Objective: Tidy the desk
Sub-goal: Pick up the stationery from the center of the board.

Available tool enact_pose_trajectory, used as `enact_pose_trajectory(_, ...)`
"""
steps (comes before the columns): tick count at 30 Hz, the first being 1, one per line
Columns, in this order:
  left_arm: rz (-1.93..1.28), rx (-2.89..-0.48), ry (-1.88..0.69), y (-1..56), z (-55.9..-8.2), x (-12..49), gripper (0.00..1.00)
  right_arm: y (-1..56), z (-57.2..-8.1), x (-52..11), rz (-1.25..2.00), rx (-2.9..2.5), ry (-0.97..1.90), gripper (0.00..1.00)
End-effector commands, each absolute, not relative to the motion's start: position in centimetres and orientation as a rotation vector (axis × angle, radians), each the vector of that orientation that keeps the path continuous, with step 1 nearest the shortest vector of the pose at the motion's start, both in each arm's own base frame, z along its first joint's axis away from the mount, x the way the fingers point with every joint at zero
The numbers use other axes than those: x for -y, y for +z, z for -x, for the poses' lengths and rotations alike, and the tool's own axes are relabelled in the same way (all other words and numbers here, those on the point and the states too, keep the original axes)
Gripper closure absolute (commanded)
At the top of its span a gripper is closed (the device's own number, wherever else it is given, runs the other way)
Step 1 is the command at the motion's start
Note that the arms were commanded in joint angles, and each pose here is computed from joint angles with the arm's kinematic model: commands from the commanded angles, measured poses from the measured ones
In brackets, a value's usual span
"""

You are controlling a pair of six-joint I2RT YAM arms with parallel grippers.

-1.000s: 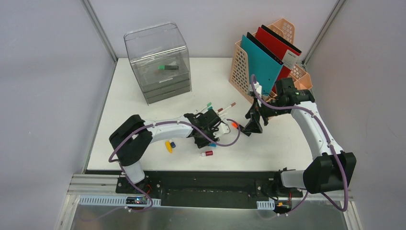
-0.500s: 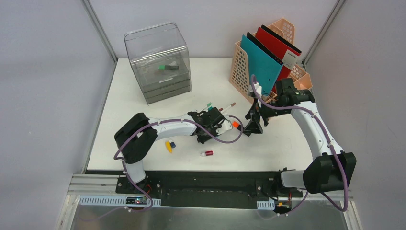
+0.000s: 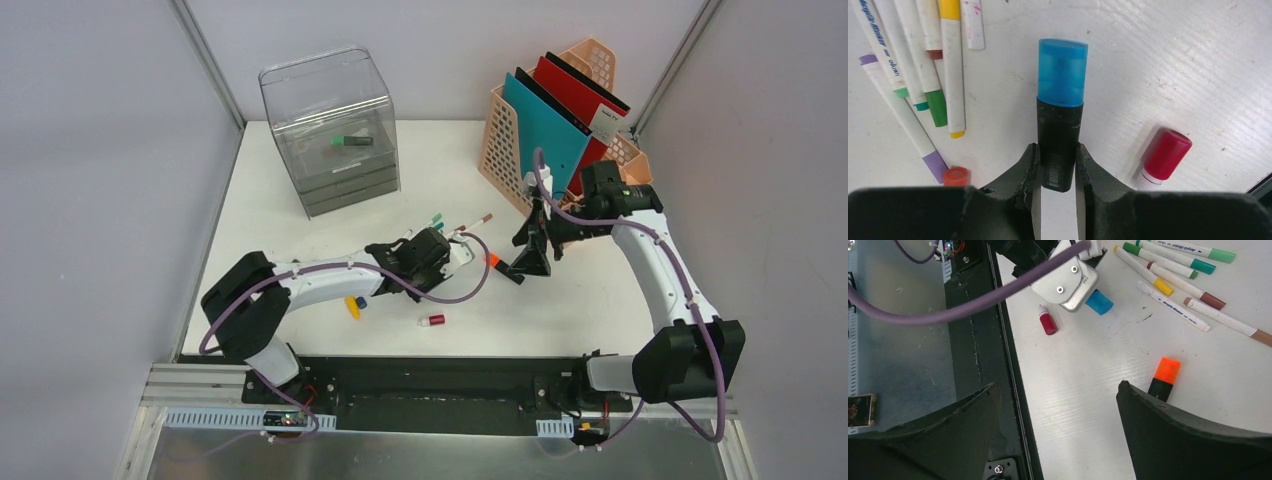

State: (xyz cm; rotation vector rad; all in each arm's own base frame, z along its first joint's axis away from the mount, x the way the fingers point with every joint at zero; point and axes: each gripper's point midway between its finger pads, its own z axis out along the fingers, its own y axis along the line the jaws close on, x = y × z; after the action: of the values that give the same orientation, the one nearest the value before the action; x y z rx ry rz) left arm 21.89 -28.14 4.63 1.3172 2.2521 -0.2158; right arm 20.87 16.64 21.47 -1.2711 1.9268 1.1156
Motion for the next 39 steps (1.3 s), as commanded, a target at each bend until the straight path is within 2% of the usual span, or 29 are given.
enact_pose_trajectory(1,-1.143,-2.159,-0.304,7.4,-22.8,29.7,1.0,23.7,-21.3,-17.2,1.244,-1.828,1.166,0.11)
enact_pose_trajectory(13,-0.737,-1.913,-0.753,14.0,-22.4,33.7,1.0,22.7,-24.5,-19.8,0.89,-1.873,1.471,0.12)
enact_pose_trajectory(19,-0.672,-1.876,-0.874,16.3,-22.3,35.4,1.0,21.5,-24.8,-22.3,1.03,-1.765,1.463,0.12)
enact_pose_trajectory(22,-0.646,-1.879,-0.899,16.8,-22.5,35.9,1.0,20.9,-24.7,-23.2,1.052,-1.777,1.494,0.12)
enact_pose_trajectory(23,-0.64,-1.877,-0.908,17.1,-22.6,36.1,1.0,19.7,-25.5,-23.1,0.87,-2.002,1.475,0.13)
enact_pose_trajectory(24,-0.631,-1.881,-0.914,17.2,-22.6,36.2,1.0,18.6,-26.5,-22.9,0.738,-2.143,1.4,0.19)
enact_pose_trajectory(27,-0.609,-1.889,-0.925,17.3,-22.7,36.5,1.0,17.6,-27.1,-23.1,0.675,-2.222,1.337,0.21)
enact_pose_trajectory(32,-0.577,-1.914,-0.94,17.1,-23.0,36.9,1.0,17.0,-27.4,-23.4,0.649,-2.255,1.326,0.28)
enact_pose_trajectory(39,-0.559,-1.946,-0.949,16.7,-23.2,37.6,1.0,16.9,-27.4,-24.1,0.68,-2.229,1.33,0.28)
